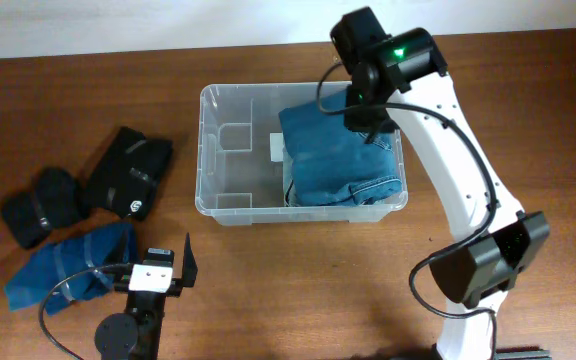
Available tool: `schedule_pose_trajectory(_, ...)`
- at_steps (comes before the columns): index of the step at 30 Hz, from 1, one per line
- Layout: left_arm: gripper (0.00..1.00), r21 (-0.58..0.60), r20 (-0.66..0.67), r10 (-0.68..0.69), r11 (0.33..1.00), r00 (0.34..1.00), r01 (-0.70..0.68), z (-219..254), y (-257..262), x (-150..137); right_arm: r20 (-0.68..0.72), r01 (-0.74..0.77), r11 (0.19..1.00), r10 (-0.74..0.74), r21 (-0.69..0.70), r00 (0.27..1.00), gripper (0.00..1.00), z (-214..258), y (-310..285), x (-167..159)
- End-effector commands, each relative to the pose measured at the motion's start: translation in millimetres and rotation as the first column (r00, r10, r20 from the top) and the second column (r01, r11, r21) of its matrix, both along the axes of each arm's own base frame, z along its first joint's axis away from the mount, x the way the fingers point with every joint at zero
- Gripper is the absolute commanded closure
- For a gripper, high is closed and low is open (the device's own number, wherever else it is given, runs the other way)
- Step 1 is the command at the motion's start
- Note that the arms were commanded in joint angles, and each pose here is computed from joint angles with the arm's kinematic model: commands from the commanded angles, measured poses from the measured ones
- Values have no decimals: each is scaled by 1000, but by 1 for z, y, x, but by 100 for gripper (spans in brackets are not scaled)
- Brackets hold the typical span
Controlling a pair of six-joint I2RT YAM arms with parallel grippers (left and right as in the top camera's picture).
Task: Pack container
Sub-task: 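Carry the dark-blue denim into the bin on top of the jeans, then release the denim and raise the right gripper out of the bin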
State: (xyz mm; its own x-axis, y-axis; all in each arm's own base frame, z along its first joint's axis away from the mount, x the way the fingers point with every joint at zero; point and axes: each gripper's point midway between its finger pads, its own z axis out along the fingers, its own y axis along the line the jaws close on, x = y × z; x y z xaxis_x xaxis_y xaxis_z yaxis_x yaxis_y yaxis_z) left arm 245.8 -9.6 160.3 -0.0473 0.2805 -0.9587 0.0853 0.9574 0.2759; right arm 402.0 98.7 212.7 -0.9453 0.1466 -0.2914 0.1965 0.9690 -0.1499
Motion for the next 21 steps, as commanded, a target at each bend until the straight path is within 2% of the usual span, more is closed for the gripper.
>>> schedule_pose_trajectory(1,1,-11,0,-4,1000,1000,4,-1,0,0,-88,-14,999,9,-52,996,96,-27,-11,-14)
schedule_pose_trajectory(7,1,-11,0,-5,1000,1000,5,-1,0,0,-226,-21,1000,19,-8,974,96,-96,-3,-37)
schedule_pose_trajectory(13,1,-11,0,-5,1000,1000,5,-1,0,0,-274,-21,1000,23,10,961,96,-144,-2,-51)
schedule_pose_trajectory(17,1,-11,0,-5,1000,1000,5,-1,0,0,-252,-20,1000,24,19,967,96,-143,0,-46)
schedule_pose_trajectory(21,1,-11,0,-5,1000,1000,5,-1,0,0,-176,-5,999,12,45,984,96,-108,-1,-26)
